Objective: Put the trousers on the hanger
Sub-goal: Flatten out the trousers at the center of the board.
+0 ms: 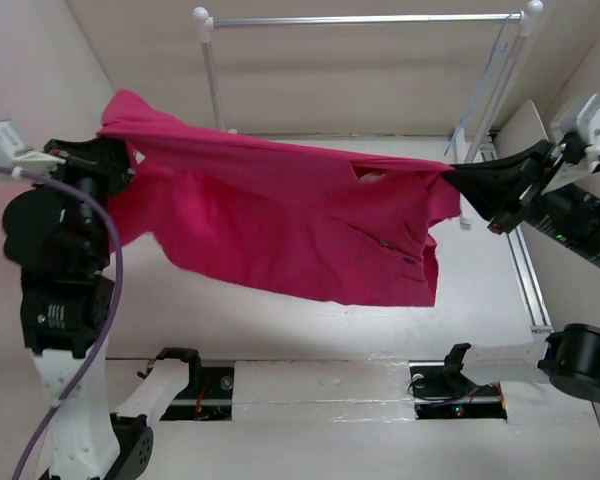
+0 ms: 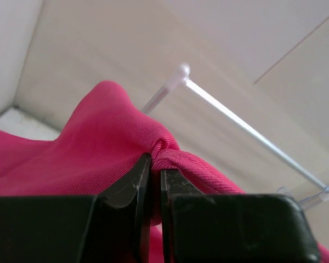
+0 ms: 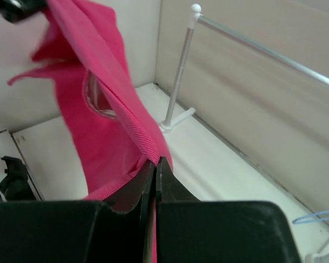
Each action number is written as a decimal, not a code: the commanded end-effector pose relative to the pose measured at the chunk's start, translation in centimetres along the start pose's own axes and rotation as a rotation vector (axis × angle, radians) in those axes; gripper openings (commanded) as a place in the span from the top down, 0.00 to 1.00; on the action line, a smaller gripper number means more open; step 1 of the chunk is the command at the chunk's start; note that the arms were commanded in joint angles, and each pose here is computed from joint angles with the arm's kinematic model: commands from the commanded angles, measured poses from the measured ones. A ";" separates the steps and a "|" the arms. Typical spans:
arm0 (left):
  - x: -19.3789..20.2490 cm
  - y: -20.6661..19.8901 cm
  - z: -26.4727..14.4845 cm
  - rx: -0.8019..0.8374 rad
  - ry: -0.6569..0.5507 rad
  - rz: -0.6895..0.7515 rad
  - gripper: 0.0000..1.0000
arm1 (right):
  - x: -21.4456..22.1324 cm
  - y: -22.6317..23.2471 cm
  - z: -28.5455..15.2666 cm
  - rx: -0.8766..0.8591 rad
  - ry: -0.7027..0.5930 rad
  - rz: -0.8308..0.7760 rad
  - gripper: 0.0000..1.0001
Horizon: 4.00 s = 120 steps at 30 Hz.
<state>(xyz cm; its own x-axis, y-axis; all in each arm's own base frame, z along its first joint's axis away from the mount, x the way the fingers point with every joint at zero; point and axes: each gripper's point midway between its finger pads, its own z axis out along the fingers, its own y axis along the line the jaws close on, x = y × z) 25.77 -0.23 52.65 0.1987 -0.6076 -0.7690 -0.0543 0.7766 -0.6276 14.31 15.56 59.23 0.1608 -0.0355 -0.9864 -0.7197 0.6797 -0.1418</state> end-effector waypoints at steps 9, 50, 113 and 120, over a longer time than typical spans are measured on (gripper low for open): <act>10.8 10.8 2.9 -0.284 0.294 0.312 1.00 | 19.8 -7.0 1.5 0.368 0.545 -0.031 1.00; 51.8 -0.4 -17.9 0.251 1.194 0.509 0.39 | 52.3 -0.4 -9.0 0.567 0.909 0.779 0.20; 31.0 39.5 -8.8 -1.211 0.462 -0.403 1.00 | 43.2 5.0 4.8 -0.181 0.755 0.195 0.56; 28.8 39.3 -7.5 -1.165 0.435 -0.309 1.00 | 42.4 3.7 5.0 -0.132 0.745 0.186 0.57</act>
<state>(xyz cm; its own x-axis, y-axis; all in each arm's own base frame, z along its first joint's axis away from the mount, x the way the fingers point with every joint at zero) 20.86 10.13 2.74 0.0382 -0.9405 -0.3378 -0.9445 0.0765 -0.3196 20.37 19.76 14.56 -0.4878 -0.4773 -0.7309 -0.7716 0.6273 0.1053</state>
